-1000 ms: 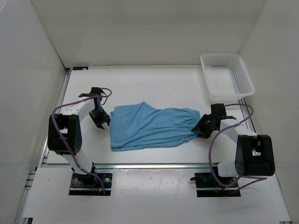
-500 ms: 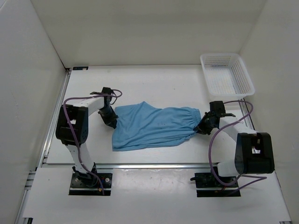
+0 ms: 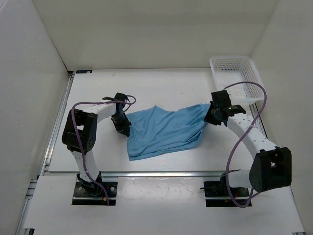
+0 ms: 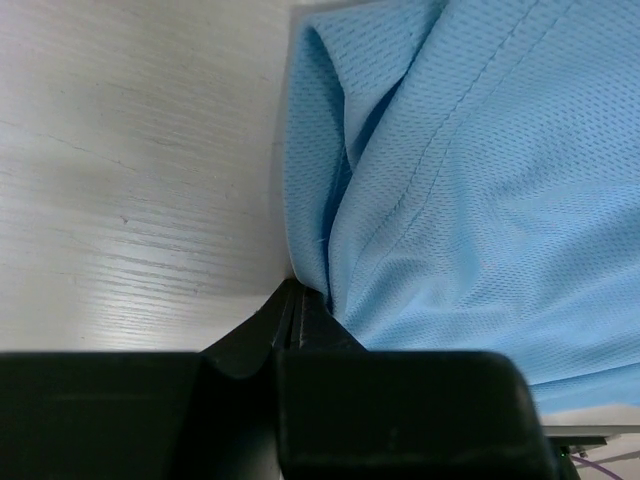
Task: Fold and stack the shorts
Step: Fold the shorts
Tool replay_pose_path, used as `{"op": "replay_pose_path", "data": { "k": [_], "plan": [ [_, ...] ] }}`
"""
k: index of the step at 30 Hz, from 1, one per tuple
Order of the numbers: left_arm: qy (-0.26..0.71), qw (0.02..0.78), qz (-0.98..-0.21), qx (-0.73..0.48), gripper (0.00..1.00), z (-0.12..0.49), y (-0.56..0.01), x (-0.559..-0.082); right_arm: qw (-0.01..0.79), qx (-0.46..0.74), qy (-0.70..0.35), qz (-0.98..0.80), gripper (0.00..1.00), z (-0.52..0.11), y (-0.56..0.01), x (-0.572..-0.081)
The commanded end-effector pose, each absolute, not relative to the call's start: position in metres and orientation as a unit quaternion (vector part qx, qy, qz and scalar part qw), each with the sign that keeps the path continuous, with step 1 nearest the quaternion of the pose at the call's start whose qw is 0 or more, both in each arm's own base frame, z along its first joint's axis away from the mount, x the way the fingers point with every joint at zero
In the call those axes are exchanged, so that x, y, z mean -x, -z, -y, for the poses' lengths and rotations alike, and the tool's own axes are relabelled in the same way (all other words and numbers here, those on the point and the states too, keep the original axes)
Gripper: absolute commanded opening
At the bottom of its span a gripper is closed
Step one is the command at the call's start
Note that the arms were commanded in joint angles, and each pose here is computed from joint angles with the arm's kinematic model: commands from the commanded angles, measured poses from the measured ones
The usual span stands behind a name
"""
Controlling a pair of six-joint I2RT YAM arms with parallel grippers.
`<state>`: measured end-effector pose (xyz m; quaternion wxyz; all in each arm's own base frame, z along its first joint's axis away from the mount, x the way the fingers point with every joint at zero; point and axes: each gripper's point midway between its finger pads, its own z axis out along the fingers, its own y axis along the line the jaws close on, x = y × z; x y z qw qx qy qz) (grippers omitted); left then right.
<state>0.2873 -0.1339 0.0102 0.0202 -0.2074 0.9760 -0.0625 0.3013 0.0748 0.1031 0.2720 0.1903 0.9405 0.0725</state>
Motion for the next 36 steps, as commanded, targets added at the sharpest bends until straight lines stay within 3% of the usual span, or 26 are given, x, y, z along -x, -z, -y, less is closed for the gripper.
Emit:
{"op": "replay_pose_path", "data": {
  "k": [1, 8, 18, 31, 32, 33, 34, 36],
  "plan": [
    [0.067, 0.042, -0.975, 0.208, 0.10, 0.136, -0.011, -0.297, 0.328, -0.141, -0.033, -0.934, 0.00, -0.082, -0.143, -0.309],
    [0.053, 0.032, -0.972, 0.225, 0.10, 0.114, -0.002, -0.294, 0.363, -0.068, -0.024, -0.929, 0.00, -0.131, -0.171, -0.315],
    [0.061, 0.025, -0.974, 0.215, 0.10, 0.118, 0.001, -0.297, 0.399, 0.087, -0.021, -0.913, 0.00, -0.258, -0.198, -0.305],
    [0.067, 0.027, -0.973, 0.219, 0.10, 0.118, -0.001, -0.301, 0.375, 0.268, -0.045, -0.886, 0.00, -0.409, -0.166, -0.261],
    [0.070, 0.035, -0.973, 0.219, 0.12, 0.114, -0.006, -0.304, 0.372, 0.283, -0.055, -0.883, 0.06, -0.418, -0.166, -0.255],
    [0.075, 0.034, -0.972, 0.220, 0.18, 0.111, -0.010, -0.304, 0.370, 0.289, -0.065, -0.881, 0.26, -0.422, -0.170, -0.253],
    [0.074, 0.032, -0.971, 0.226, 0.24, 0.107, -0.014, -0.302, 0.374, 0.292, -0.086, -0.876, 0.71, -0.430, -0.178, -0.247],
    [0.074, 0.052, -0.967, 0.239, 0.46, 0.091, -0.032, -0.305, 0.402, 0.296, -0.151, -0.853, 0.82, -0.439, -0.213, -0.241]
  ]
}}
